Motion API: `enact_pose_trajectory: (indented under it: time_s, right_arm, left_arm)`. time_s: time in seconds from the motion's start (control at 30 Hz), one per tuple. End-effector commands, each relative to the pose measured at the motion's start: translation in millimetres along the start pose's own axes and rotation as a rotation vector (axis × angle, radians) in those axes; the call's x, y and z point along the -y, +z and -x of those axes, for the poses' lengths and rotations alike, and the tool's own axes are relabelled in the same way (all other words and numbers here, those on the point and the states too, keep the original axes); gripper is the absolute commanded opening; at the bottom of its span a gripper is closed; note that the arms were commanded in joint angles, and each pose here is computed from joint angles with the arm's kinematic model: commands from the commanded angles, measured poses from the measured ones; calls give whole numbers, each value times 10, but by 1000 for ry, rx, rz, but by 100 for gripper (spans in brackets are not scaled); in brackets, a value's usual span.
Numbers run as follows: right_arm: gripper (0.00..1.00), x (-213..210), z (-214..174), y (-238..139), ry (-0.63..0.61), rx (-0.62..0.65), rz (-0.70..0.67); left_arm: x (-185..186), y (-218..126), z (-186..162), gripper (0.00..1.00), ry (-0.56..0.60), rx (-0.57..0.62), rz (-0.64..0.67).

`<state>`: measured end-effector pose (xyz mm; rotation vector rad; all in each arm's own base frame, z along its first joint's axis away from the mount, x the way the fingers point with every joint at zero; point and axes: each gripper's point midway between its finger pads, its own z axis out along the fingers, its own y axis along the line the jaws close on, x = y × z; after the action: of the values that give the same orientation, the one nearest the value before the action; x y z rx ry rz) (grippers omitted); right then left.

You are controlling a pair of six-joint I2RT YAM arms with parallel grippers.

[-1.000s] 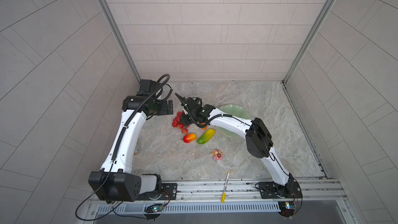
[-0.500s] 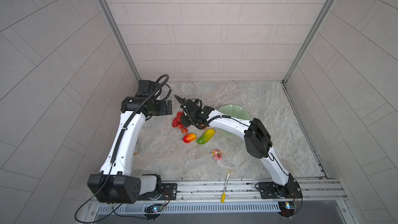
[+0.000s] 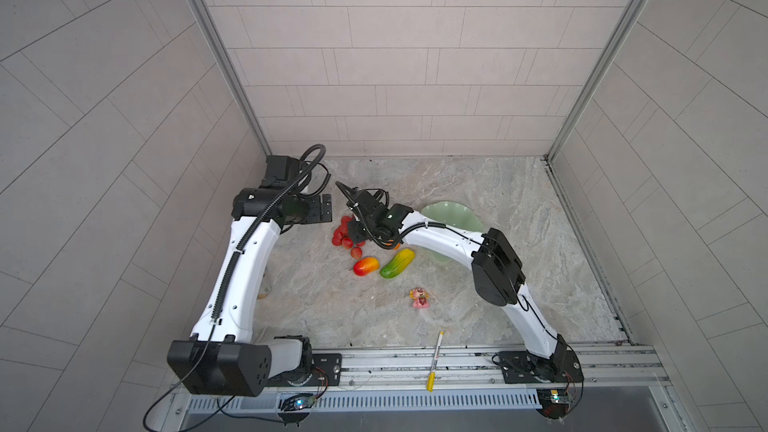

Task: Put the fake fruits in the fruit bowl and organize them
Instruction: 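Lift the lychee bunch with the right gripper and carry it over the green bowl, then lower the lychees into the green bowl and open the right gripper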

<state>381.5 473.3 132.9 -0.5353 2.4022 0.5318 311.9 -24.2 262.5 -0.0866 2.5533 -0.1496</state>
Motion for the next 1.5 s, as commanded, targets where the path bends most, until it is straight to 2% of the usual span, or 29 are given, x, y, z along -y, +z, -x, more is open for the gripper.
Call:
enact_pose_trajectory:
  time_s: [0.0,0.3,0.6,0.77,1.13,1.3,1.47]
  right_arm:
    - [3,-39,12,-13,-15,3,-12]
    - [0,-75,100,-120,-45,21,-4]
    - [0,-12,632,-785,-160,123,22]
    - [0,361,786,-1181,-175,139,-27]
    - [0,1381,763,-2056,-58,220,-153]
    - [0,1737,588,-2250,-19,205,-207]
    - [0,1998,388,-2202,19,175,-205]
  left_arm:
    - [-33,-66,-38,100,14,11,12]
    - [-35,-63,-39,100,16,12,11]
    - [-33,-47,-49,100,21,13,11]
    - [-30,-53,-39,100,21,17,10]
    - [-2,-37,-22,100,22,12,-6]
    - [49,-4,-15,100,28,5,-36]
    - [92,40,-15,100,29,-7,-61]
